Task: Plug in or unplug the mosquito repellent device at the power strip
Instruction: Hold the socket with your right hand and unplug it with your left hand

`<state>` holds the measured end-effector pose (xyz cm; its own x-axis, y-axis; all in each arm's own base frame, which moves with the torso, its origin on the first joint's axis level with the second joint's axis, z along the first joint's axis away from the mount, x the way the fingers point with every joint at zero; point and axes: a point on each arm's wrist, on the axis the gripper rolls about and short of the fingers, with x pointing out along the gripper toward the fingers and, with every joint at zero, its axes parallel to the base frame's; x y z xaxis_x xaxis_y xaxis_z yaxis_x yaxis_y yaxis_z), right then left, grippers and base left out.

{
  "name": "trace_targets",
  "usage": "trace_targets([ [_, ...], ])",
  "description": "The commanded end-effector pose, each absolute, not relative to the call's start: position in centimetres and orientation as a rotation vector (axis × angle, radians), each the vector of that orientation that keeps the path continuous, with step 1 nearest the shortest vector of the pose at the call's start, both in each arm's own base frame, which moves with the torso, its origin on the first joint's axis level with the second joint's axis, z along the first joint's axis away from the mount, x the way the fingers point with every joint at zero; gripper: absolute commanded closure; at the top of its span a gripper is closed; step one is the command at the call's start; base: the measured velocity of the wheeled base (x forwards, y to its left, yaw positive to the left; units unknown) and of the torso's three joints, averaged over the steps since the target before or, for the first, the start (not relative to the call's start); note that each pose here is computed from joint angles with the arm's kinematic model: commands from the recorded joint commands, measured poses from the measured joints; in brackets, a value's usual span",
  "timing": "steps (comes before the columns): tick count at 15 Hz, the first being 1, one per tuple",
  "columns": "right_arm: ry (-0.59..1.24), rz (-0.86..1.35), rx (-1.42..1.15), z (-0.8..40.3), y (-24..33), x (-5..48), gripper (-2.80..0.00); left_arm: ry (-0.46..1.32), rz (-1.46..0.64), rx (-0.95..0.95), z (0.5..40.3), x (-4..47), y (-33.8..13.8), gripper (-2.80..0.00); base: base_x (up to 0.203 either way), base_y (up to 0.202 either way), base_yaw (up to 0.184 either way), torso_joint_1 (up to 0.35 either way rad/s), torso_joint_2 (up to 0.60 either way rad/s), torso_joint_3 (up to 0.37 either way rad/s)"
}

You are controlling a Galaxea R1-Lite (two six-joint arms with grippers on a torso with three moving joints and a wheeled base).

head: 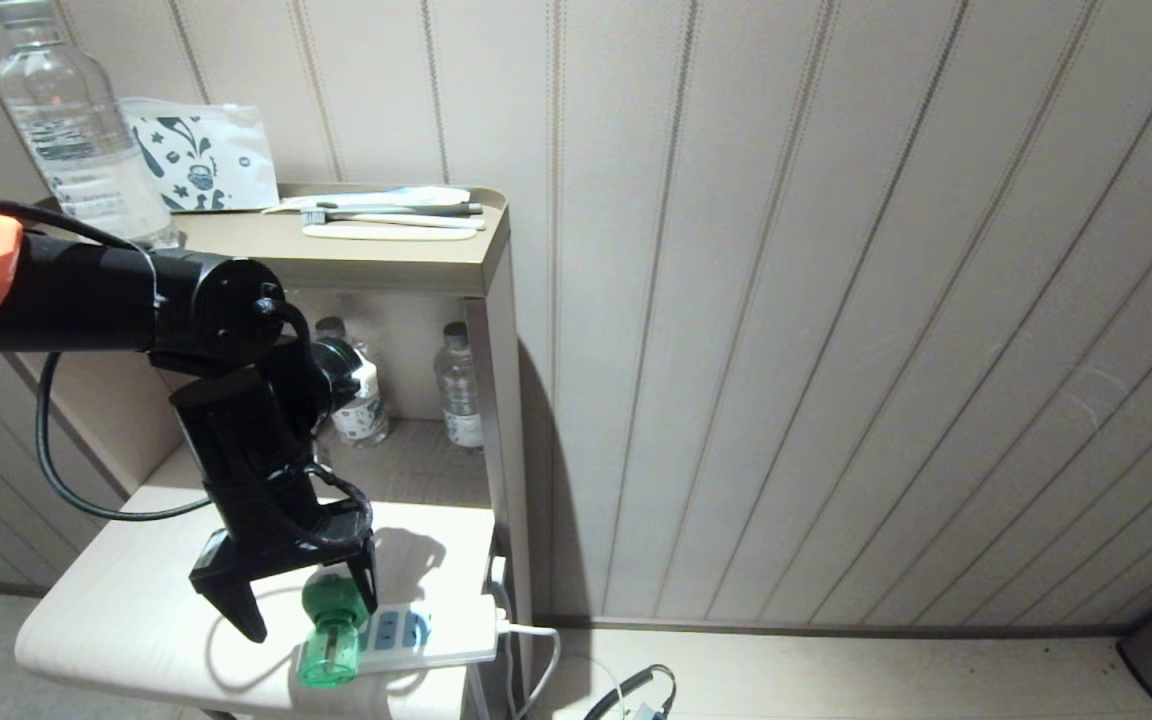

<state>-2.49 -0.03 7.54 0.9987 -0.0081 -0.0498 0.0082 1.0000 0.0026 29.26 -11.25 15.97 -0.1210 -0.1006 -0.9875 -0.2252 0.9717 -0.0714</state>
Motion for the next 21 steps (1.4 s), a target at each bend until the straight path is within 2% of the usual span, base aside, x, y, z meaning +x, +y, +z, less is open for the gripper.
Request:
trace_targets([
  [1, 0.049, -0.008, 0.003, 7.5, 0.0, -2.5, 0.0, 1.736, 0.137, -0.244, 14.4, 30.2, -11.3, -2.8, 0.0, 0.0, 0.0, 0.0, 0.0, 0.0],
  [6, 0.05, -0.008, 0.003, 7.5, 0.0, -2.5, 0.0, 1.744, 0.16, -0.257, 12.4, 32.0, -11.3, -2.8, 0.0, 0.0, 0.0, 0.0, 0.0, 0.0],
  [21, 0.049, -0.008, 0.003, 7.5, 0.0, -2.5, 0.0, 1.684, 0.144, -0.211, 12.2, 32.1, -12.3, -2.8, 0.0, 0.0, 0.0, 0.0, 0.0, 0.0],
])
